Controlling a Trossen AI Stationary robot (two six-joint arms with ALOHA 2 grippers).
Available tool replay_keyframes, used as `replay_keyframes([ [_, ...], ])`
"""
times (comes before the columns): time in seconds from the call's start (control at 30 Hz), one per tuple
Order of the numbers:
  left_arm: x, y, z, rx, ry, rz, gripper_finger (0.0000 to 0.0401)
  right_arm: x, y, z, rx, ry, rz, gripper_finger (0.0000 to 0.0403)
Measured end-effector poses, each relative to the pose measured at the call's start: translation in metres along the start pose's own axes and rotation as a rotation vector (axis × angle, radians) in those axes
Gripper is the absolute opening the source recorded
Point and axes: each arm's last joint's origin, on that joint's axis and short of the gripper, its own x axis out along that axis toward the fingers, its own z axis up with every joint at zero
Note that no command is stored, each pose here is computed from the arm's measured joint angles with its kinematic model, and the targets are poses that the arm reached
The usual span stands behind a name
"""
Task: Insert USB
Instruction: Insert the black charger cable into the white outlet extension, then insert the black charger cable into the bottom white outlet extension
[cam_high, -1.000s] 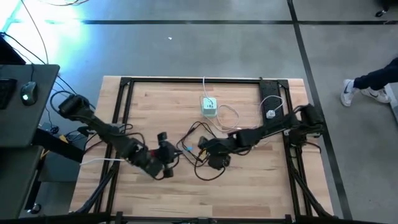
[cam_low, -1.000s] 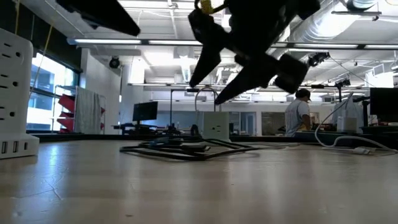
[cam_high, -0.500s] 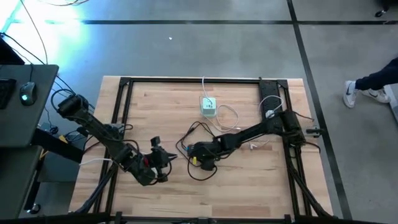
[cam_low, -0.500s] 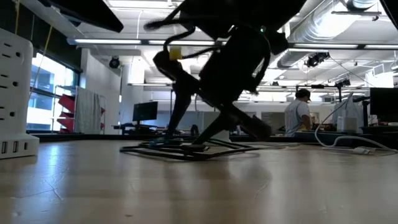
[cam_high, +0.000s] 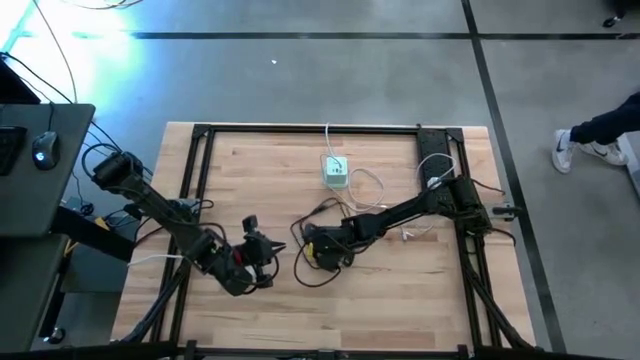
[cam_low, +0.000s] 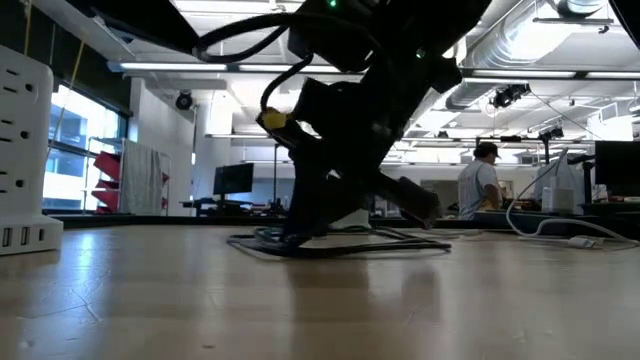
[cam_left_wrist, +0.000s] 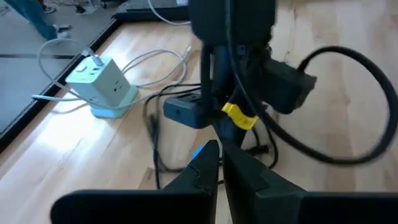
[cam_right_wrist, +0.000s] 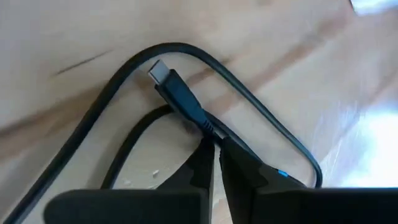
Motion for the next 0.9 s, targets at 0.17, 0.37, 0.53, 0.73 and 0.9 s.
replay_keyframes([
  [0.17, 0.004, 0.007, -0.003, 0.033, 0.044, 0.035, 0.0000, -0.026, -0.012, 0.002, 0.154, 0.014, -0.019, 0.0000],
  [0.37, 0.009, 0.010, -0.003, 0.074, 0.080, 0.025, 0.0000, -0.032, -0.020, 0.004, 0.389, -0.206, 0.177, 0.0000],
  [0.53, 0.010, 0.009, -0.004, 0.082, 0.100, -0.007, 0.0000, -0.024, -0.026, 0.006, 0.617, -0.289, 0.202, 0.0000],
  [0.73, 0.017, -0.003, -0.010, 0.128, 0.179, -0.156, 0.0000, -0.025, -0.026, 0.005, 0.770, -0.264, 0.225, 0.0000],
  [0.9, 0.028, -0.014, -0.018, 0.150, 0.218, -0.193, 0.0005, -0.025, -0.014, 0.007, 0.486, -0.223, 0.246, 0.0000],
])
